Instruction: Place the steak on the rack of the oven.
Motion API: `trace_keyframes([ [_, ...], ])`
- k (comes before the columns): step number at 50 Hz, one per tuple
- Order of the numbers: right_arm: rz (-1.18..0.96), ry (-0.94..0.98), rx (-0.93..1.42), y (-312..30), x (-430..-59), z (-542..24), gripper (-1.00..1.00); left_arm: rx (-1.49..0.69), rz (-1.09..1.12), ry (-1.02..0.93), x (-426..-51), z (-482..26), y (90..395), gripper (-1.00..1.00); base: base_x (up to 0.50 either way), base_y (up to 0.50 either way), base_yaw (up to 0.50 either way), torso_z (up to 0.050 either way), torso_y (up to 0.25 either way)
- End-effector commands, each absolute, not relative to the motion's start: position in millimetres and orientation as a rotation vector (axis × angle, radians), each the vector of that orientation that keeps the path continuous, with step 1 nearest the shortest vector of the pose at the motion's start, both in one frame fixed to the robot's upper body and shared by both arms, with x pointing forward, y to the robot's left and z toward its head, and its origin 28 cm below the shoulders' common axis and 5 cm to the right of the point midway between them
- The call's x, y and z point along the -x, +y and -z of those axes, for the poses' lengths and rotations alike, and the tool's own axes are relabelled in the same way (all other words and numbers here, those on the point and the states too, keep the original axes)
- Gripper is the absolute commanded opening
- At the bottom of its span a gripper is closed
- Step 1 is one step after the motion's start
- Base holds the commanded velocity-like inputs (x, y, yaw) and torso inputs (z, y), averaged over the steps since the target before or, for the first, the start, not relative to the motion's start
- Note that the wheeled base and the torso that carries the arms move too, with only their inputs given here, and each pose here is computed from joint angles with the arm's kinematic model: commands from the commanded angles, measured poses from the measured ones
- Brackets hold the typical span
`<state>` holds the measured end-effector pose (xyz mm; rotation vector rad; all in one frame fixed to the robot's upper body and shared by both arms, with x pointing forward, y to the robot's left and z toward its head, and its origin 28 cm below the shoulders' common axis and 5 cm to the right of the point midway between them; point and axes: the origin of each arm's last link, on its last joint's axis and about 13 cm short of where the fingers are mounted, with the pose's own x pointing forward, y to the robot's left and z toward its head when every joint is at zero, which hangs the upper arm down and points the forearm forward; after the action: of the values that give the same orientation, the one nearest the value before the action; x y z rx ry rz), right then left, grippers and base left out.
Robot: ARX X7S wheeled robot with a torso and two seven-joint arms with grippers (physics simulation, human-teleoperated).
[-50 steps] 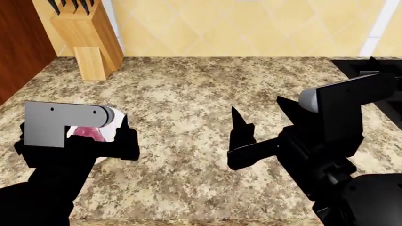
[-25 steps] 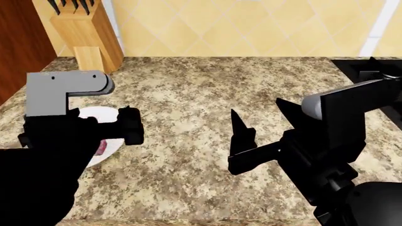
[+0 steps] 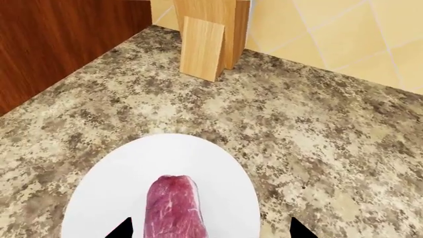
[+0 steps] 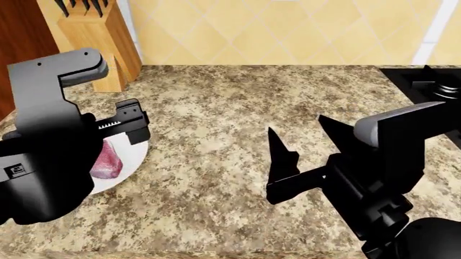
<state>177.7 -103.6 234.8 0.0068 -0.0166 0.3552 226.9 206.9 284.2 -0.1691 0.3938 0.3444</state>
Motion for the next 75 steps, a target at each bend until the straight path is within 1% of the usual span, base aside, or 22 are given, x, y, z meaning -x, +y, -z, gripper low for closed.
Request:
trace_keyframes([
  [1, -0.363, -0.031, -0.017, -104.4, -175.9, -231.3, 1.00, 0.239, -0.569, 0.421, -242.9, -277.2, 219.1, 1.00, 0.00, 0.00, 0.00, 0.000, 0.000],
  [17, -0.375, -0.033, -0.019, -103.8, -187.7, -229.1, 1.00, 0.329, -0.586, 0.512, -263.1, -269.3, 217.0, 1.00, 0.00, 0.00, 0.00, 0.000, 0.000],
  [18, -0.374, -0.032, -0.018, -103.8, -187.5, -229.0, 1.00, 0.360, -0.518, 0.556, -262.6, -269.9, 216.0, 1.00, 0.00, 0.00, 0.00, 0.000, 0.000],
  [19, -0.374, -0.030, -0.017, -103.8, -187.4, -229.0, 1.00, 0.342, -0.548, 0.524, -263.3, -270.8, 215.5, 1.00, 0.00, 0.00, 0.00, 0.000, 0.000],
  [26, -0.372, -0.027, -0.035, -105.2, -191.2, -224.5, 1.00, 0.325, -0.524, 0.571, -277.1, -259.9, 204.7, 1.00, 0.00, 0.00, 0.00, 0.000, 0.000],
  [36, -0.377, -0.020, -0.045, -106.9, -194.6, -220.7, 1.00, 0.294, -0.590, 0.544, -285.9, -256.9, 203.1, 1.00, 0.00, 0.00, 0.00, 0.000, 0.000],
  [51, -0.384, -0.018, -0.057, -110.4, -200.0, -215.7, 1.00, 0.276, -0.611, 0.564, -298.0, -249.7, 197.4, 1.00, 0.00, 0.00, 0.00, 0.000, 0.000],
  [64, -0.378, -0.015, -0.062, -111.7, -205.9, -213.4, 1.00, 0.243, -0.668, 0.568, -310.6, -238.5, 199.9, 1.00, 0.00, 0.00, 0.00, 0.000, 0.000],
  [75, -0.379, -0.016, -0.056, -110.9, -199.0, -217.5, 1.00, 0.245, -0.678, 0.607, -310.9, -231.6, 204.0, 1.00, 0.00, 0.00, 0.00, 0.000, 0.000],
])
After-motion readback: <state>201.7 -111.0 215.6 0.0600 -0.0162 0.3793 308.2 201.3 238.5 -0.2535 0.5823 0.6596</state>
